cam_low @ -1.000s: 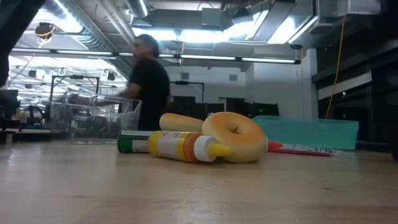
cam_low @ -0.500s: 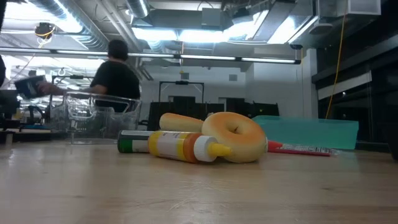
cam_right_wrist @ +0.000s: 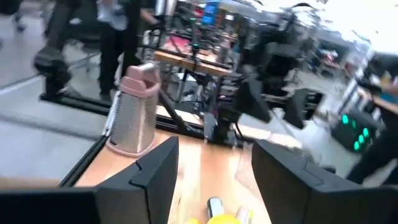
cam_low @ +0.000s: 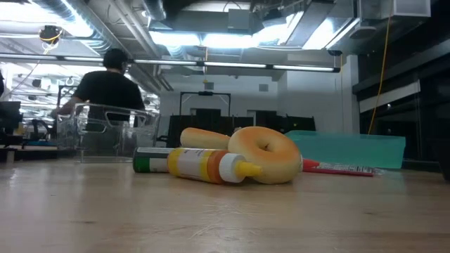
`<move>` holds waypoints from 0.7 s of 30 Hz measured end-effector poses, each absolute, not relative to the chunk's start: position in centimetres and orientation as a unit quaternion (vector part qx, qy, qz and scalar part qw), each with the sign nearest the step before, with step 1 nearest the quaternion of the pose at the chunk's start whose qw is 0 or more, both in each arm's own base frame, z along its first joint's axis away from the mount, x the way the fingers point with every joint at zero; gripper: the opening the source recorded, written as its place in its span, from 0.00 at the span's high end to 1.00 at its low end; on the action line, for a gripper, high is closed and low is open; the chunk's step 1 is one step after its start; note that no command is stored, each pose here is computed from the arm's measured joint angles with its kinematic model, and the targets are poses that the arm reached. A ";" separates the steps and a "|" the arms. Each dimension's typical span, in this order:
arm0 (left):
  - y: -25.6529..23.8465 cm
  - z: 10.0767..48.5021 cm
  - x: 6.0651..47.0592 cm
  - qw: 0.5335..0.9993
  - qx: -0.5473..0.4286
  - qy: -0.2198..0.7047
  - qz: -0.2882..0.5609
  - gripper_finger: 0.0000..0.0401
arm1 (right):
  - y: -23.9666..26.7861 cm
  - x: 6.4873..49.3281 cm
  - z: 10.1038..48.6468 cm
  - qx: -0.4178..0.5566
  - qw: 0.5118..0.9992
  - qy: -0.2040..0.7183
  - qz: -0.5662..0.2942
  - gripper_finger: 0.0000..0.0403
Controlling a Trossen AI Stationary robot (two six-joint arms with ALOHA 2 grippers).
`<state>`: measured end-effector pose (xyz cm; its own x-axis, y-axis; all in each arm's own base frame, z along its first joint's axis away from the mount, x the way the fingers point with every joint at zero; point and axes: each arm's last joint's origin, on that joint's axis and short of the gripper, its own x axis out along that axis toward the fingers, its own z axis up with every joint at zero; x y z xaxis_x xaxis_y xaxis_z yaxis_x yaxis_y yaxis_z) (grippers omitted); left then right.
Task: Pick & Place Food Item
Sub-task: Put the blue donut into the black bin
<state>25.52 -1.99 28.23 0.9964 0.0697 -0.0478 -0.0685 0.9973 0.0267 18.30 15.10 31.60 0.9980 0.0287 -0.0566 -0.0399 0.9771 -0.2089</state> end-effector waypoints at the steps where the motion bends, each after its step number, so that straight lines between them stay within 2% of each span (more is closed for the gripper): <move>1: -1.9 26.9 25.2 0.999 0.001 0.035 0.039 0.44 | 14.8 18.5 30.7 -0.091 0.995 0.023 0.012 0.50; 6: -1.8 23.5 24.3 0.997 -0.050 0.027 0.050 0.44 | 12.9 19.0 27.1 -0.047 0.999 0.001 -0.007 0.50; 10: -1.4 21.1 24.8 0.992 -0.047 0.081 0.083 0.44 | 11.3 19.2 24.7 -0.023 0.999 0.001 -0.036 0.50; 15: -0.9 19.2 26.5 0.984 -0.085 0.130 0.088 0.44 | 10.4 19.6 24.9 -0.014 0.999 -0.013 -0.029 0.50; 21: -0.8 17.6 29.4 0.961 -0.106 0.240 0.086 0.44 | 10.6 19.8 25.8 -0.017 1.000 -0.024 0.000 0.50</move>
